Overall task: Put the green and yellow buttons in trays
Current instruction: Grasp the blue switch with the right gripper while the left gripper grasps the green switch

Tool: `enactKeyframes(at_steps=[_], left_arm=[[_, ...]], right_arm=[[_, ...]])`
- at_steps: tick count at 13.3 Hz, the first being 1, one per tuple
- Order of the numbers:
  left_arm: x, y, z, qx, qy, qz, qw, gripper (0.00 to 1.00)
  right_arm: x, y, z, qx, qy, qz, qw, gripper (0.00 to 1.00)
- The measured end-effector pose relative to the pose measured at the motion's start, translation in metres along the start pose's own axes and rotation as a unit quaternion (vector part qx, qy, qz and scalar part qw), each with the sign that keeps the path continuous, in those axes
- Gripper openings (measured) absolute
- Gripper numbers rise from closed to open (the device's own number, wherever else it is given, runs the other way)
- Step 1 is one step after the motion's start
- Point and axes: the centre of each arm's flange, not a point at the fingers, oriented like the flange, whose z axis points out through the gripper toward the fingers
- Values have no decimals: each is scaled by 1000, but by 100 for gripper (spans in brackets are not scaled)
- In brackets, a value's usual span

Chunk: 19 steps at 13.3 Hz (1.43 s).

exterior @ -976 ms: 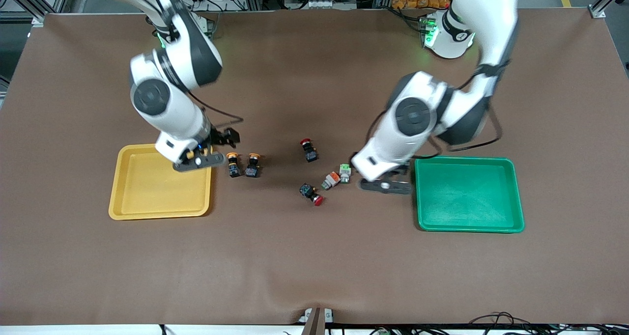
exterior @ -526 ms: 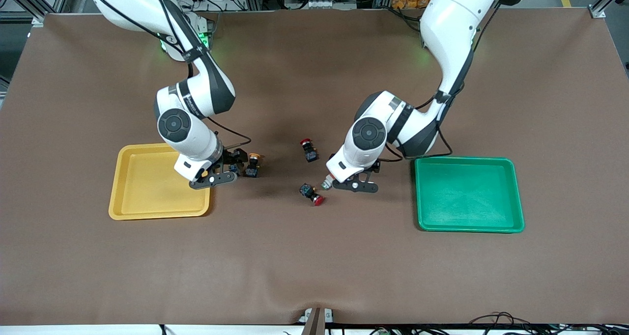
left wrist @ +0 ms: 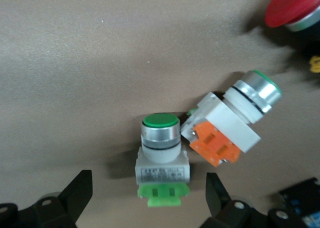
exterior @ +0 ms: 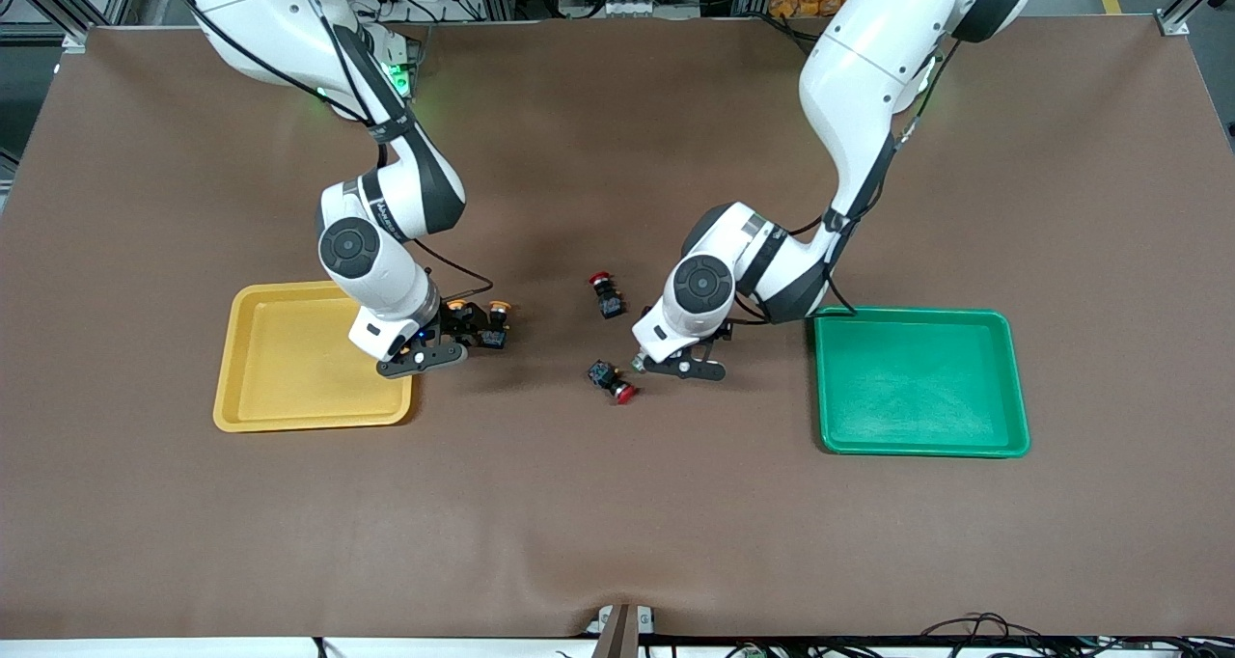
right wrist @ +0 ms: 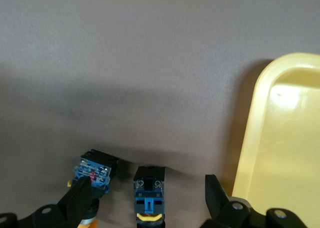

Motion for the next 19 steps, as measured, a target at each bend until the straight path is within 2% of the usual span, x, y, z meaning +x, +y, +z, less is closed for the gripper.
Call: enactKeyframes(at_steps=[3,4,8,10,11,12,14,17,19], left_arm=[[2,0,1,-2,3,-1,1000,100],[2,0,0,-2,4,-2,1000,93],[4,-2,-2,29,24,25,999,44],[4,-1,-2,31,26,28,999,41],[5,-2,-3,31,26,26,999,41],[6,-2,-4,31,28,19,999,41],[11,-2,-18,26,41,9,999,41],[20,-11,-86,15,77,-13,997,41],[21,-32,-152,16,91,-34,995,41]], right_arm=[[-10,1,10,-2,-8,-5,1000,100],[-14,2,15,-2,-4,-7,1000,100],[-32,0,30,-3,3,-15,1000,100],[-33,-1,31,-3,3,-17,1000,100],[-33,-2,31,-3,3,-18,1000,94],[-33,-4,31,-3,3,-21,1000,94],[-34,-9,31,-2,3,-26,1000,72],[-34,-9,31,-4,9,-29,1000,37],[-34,-9,31,-5,16,-31,999,33]])
